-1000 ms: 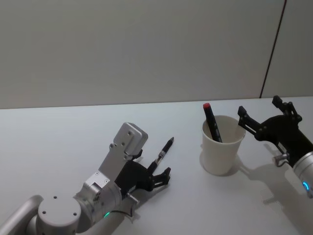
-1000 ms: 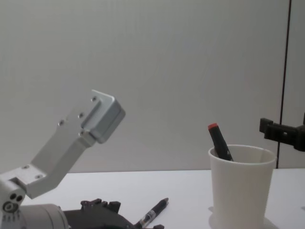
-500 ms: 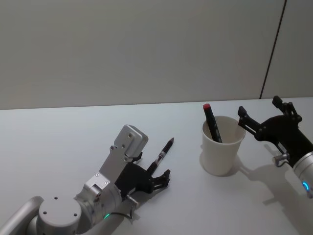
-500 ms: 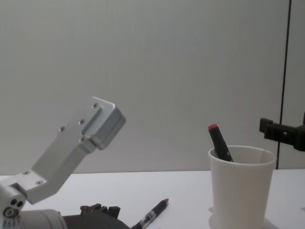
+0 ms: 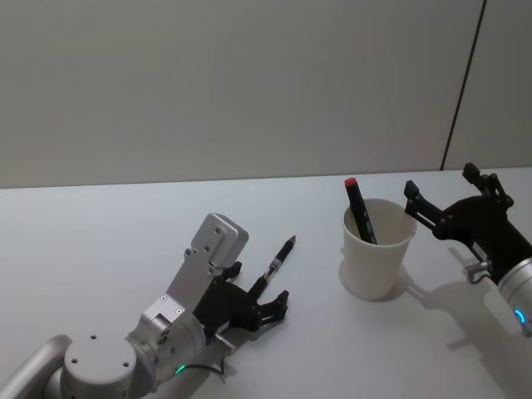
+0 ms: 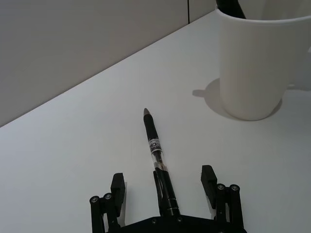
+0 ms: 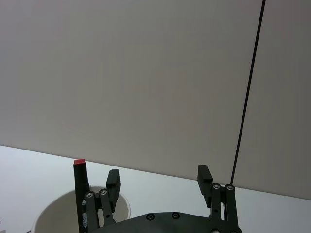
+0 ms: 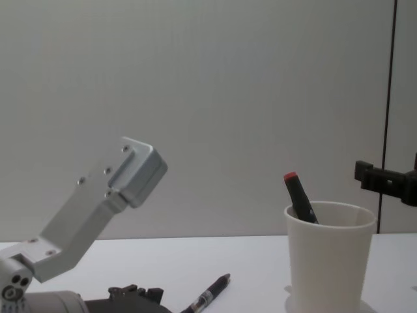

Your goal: Place the pen into the pen holder.

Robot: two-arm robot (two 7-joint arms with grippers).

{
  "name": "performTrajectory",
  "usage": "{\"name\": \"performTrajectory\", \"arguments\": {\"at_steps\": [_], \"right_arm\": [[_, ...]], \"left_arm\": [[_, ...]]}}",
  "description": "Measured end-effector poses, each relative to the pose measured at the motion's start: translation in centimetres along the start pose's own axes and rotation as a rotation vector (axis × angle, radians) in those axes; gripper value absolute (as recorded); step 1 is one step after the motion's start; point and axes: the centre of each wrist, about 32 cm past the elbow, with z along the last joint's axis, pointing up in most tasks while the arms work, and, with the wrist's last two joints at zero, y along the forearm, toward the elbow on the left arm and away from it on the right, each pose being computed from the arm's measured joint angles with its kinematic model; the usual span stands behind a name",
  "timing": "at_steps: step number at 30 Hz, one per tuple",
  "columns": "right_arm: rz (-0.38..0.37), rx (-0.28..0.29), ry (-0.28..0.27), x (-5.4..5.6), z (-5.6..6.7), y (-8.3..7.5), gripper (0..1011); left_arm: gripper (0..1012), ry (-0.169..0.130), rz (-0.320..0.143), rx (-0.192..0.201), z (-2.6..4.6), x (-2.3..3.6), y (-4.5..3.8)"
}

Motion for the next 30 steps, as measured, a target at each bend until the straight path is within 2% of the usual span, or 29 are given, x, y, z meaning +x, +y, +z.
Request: {"name": "performTrajectory", "arguments": {"at_steps": [14,21,30], "right_arm": [[0.0,0.0,0.0,0.0,0.0,0.0,1001],[0.0,0.0,0.0,0.0,0.0,0.0,1001],[0.0,0.0,0.0,0.0,0.0,0.0,1001]], "left_arm": [[998,0.038,0.01,-0.002,-0.35,-0.18,0.08],[998,0.057,0.025,-0.027,-0.53,-0.32,0.12],[1000,0.065,0.051,-0.059,-0.66,-0.38,0.07]]}}
